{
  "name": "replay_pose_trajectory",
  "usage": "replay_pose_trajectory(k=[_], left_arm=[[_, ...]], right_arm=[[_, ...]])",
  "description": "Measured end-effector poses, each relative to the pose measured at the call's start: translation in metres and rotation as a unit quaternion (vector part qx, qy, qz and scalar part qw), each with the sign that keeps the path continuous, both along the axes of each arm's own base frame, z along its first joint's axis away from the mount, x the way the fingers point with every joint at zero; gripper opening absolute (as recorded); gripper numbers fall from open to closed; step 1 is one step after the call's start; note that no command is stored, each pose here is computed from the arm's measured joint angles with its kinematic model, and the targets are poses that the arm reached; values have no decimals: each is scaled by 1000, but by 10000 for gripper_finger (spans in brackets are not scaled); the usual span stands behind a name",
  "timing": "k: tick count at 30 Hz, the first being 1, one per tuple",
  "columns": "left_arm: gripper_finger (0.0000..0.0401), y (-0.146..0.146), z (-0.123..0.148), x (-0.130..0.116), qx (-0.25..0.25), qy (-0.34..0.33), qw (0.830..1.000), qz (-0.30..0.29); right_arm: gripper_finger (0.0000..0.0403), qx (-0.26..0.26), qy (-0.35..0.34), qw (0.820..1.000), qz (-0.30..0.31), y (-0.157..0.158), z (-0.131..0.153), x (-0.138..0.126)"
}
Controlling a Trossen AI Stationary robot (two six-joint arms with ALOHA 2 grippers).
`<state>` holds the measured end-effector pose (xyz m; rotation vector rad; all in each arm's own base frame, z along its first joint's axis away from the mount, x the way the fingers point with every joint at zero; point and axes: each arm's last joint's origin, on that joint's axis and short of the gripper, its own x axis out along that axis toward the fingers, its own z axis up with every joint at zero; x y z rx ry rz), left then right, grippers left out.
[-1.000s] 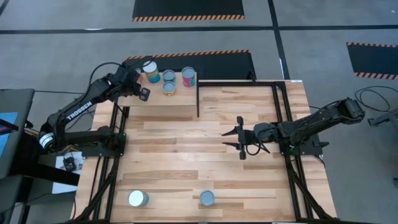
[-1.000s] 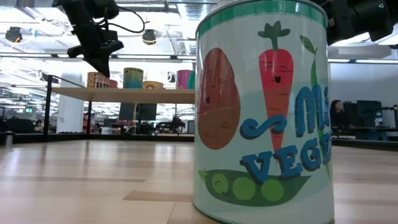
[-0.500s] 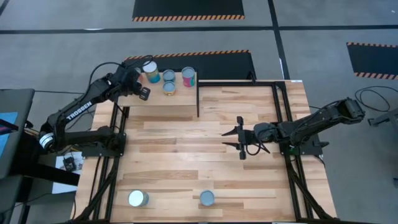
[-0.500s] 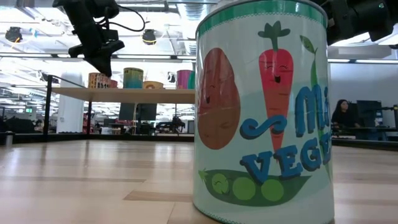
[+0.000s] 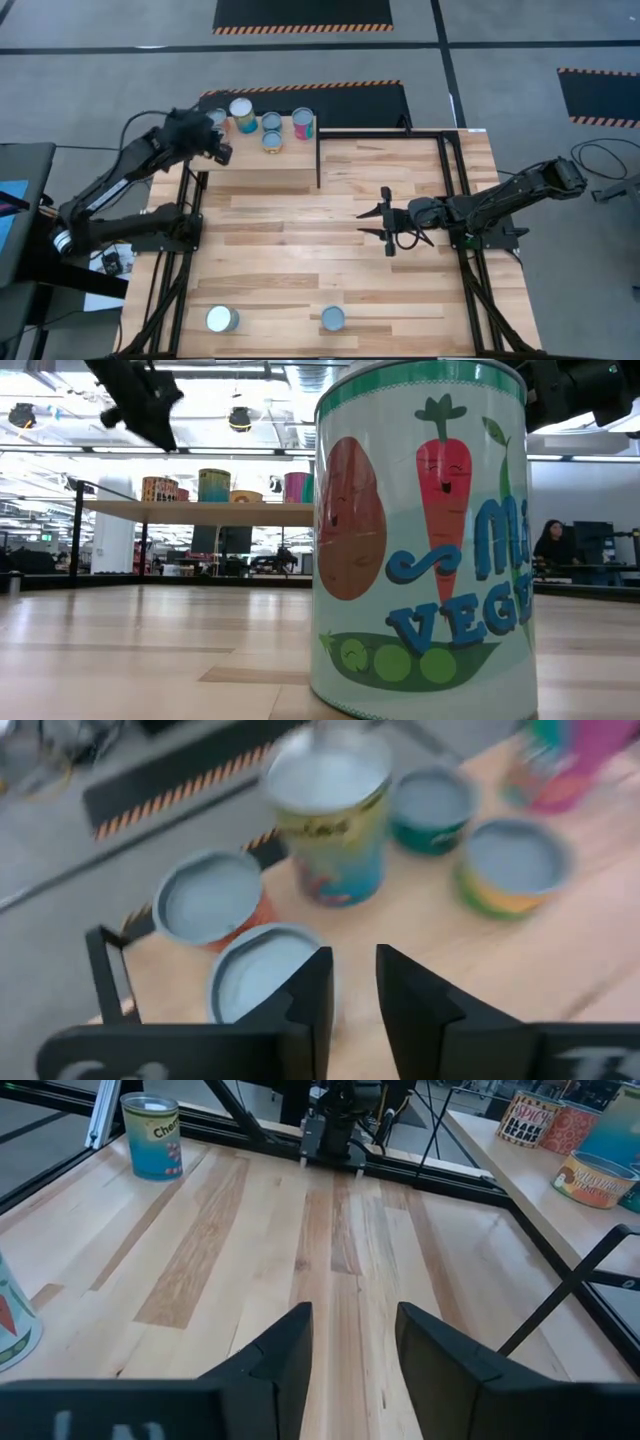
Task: Pick and place cans onto a shelf
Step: Put the canned mixed vegetables on the shelf
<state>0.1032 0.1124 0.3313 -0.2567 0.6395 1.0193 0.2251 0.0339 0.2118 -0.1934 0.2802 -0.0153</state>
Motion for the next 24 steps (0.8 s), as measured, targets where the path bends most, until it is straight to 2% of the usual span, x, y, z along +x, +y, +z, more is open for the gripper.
replay_pose_trajectory(k=[3, 6, 9, 12, 15, 19, 24], left_arm=[[52, -21, 9, -7, 30, -35, 998, -41], [32, -42, 9, -8, 51, -79, 990, -101], [9, -60, -3, -4, 69, -132, 974, -171], [3, -74, -22, 5, 86, -181, 950, -240], [2, -87, -43, 17, 102, -213, 925, -299], [2, -104, -67, 31, 136, -223, 902, -344], [1, -120, -82, 39, 156, -215, 898, -351]], right_arm=[[147, 0, -4, 1000, -1, 0, 1, 0], [105, 7, -2, 1000, 1, 2, 6, 2], [52, 29, -2, 1000, 4, 8, 16, 5], [11, 44, 15, 999, 17, 17, 21, 5], [18, 69, 41, 996, 31, 29, 23, 5], [44, 109, 84, 990, 40, 47, 18, 12], [51, 144, 160, 975, 49, 75, 8, 32]])
